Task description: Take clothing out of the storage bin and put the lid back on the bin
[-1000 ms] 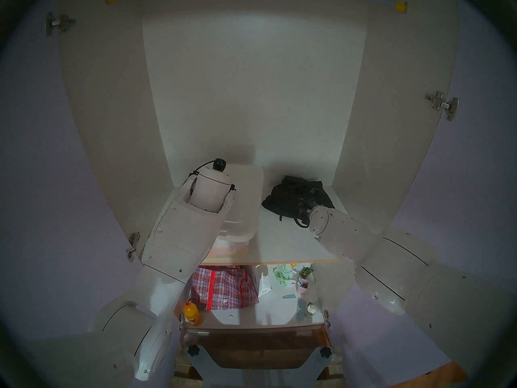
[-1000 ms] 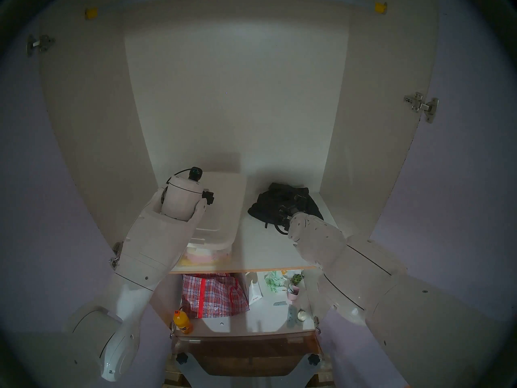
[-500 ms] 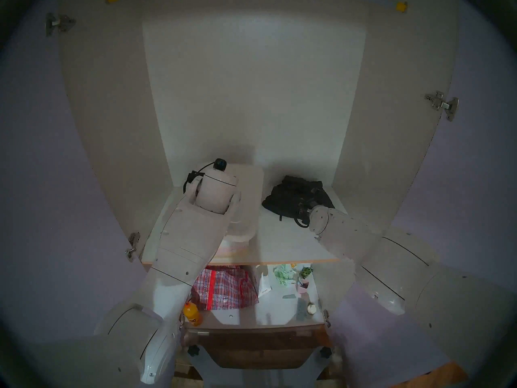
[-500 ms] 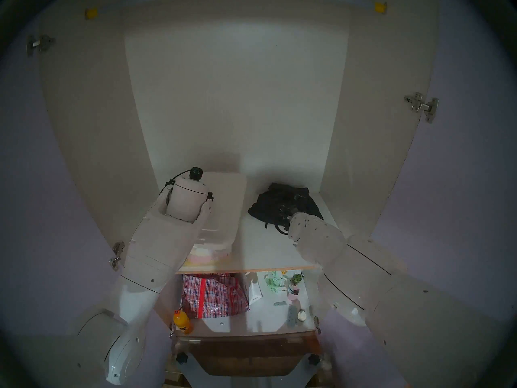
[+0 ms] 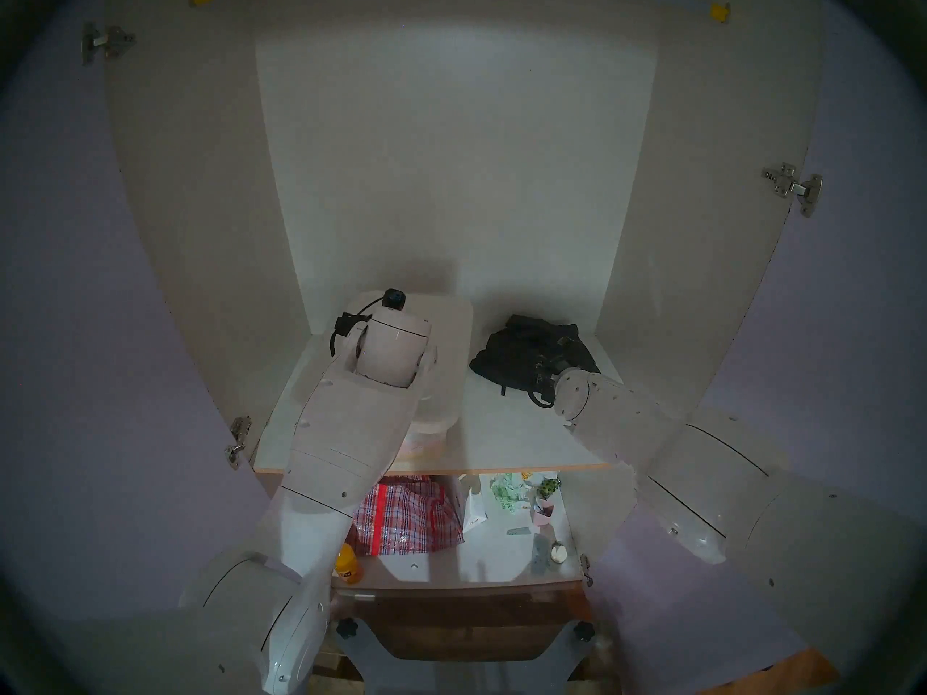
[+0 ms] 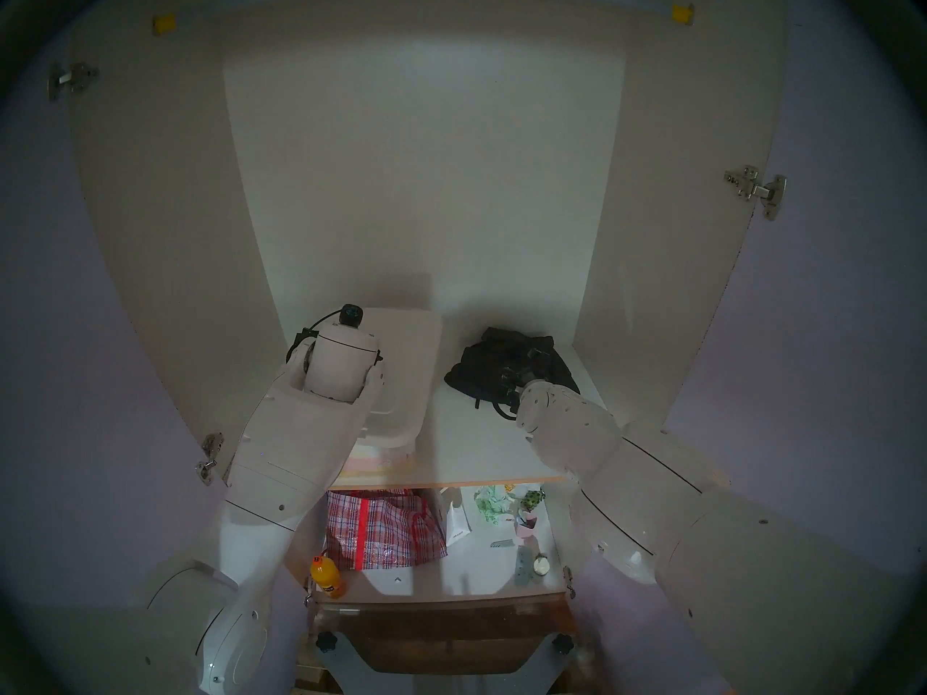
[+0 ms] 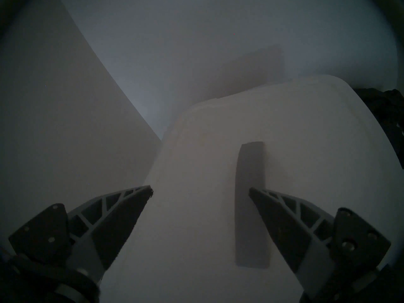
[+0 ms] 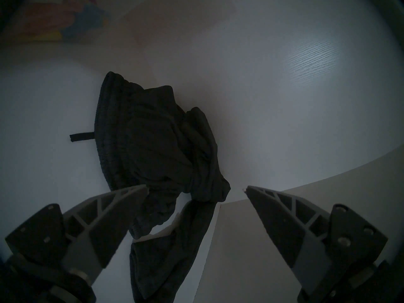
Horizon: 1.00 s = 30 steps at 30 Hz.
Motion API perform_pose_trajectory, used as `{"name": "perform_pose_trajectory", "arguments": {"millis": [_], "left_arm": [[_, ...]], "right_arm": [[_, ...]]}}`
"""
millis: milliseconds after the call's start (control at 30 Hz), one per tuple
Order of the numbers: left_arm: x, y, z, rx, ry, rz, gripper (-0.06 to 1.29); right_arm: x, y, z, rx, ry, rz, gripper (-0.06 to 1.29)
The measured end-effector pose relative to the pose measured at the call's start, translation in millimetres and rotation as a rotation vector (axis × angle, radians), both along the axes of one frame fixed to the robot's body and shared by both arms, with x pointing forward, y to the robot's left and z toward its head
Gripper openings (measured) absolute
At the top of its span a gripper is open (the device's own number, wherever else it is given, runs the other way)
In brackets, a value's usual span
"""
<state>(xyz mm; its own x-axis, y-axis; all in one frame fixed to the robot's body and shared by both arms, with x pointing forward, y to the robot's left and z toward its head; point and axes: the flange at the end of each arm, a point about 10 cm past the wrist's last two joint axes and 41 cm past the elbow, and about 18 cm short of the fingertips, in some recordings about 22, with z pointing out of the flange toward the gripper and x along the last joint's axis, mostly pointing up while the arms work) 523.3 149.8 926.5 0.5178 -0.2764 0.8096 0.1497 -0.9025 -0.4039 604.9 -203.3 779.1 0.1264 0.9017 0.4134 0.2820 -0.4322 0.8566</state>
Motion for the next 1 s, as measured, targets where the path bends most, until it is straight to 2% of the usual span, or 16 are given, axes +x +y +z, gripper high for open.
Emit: {"name": "perform_pose_trajectory", "arguments": {"millis": [667,1000], "left_arm": [[0.9,12,9.1,-0.122,-0.068,0.065,1.22],[-1.9,14,10.2,-0.207,-0.106,0.085,1.22]], "right_arm": [[0.0,0,0.0,0.001,0.000,-0.002,1.22],[-0.1,0,-0.2,0.001,0.000,-0.002,1.22]]}}
